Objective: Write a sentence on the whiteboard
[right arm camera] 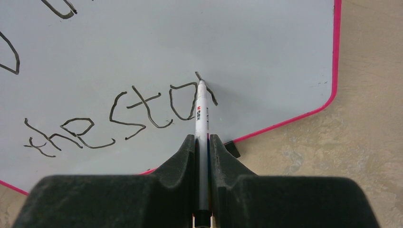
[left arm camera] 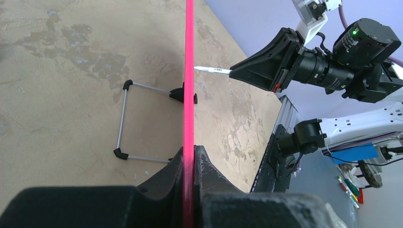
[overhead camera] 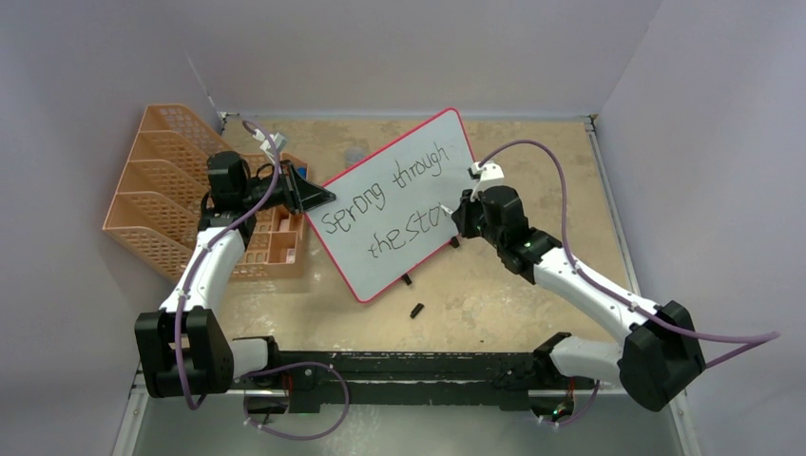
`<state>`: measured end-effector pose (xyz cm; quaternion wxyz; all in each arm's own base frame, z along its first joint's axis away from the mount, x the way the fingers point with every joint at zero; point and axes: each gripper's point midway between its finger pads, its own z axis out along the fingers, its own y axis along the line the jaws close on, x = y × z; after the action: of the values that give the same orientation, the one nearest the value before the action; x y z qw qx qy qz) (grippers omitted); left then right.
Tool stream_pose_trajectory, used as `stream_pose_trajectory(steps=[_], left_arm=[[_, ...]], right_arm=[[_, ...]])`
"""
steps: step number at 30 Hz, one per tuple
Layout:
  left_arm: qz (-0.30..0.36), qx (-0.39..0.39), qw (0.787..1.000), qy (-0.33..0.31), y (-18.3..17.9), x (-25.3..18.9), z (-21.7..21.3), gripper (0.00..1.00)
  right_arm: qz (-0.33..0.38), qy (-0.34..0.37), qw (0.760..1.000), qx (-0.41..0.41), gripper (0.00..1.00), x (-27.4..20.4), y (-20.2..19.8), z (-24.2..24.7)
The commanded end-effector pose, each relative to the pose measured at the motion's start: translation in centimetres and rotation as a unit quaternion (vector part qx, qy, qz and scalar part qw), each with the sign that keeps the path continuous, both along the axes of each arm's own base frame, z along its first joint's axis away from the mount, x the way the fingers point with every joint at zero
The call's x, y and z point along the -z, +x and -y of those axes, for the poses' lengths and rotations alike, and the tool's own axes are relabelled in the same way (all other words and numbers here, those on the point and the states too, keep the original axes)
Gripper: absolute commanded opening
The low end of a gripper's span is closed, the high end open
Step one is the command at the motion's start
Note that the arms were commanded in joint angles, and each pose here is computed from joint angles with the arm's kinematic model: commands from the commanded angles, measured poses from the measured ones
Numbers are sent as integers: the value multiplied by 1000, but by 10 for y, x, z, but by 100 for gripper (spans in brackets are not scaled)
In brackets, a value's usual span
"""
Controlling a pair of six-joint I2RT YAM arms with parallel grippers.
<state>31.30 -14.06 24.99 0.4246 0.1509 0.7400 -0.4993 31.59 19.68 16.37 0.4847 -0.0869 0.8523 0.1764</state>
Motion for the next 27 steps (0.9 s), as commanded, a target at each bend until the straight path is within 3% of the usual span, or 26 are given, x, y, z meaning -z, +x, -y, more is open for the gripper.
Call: stream_pose_trajectory(steps=[1, 27], left_arm=[[60, 5, 998, 10, 3, -21, -3, 0], [60, 2, 998, 11, 4, -21, -3, 0]], right_arm=[[46, 14, 999, 8, 0, -31, 17, -4], [60, 0, 997, 44, 0, -38, 20, 14]])
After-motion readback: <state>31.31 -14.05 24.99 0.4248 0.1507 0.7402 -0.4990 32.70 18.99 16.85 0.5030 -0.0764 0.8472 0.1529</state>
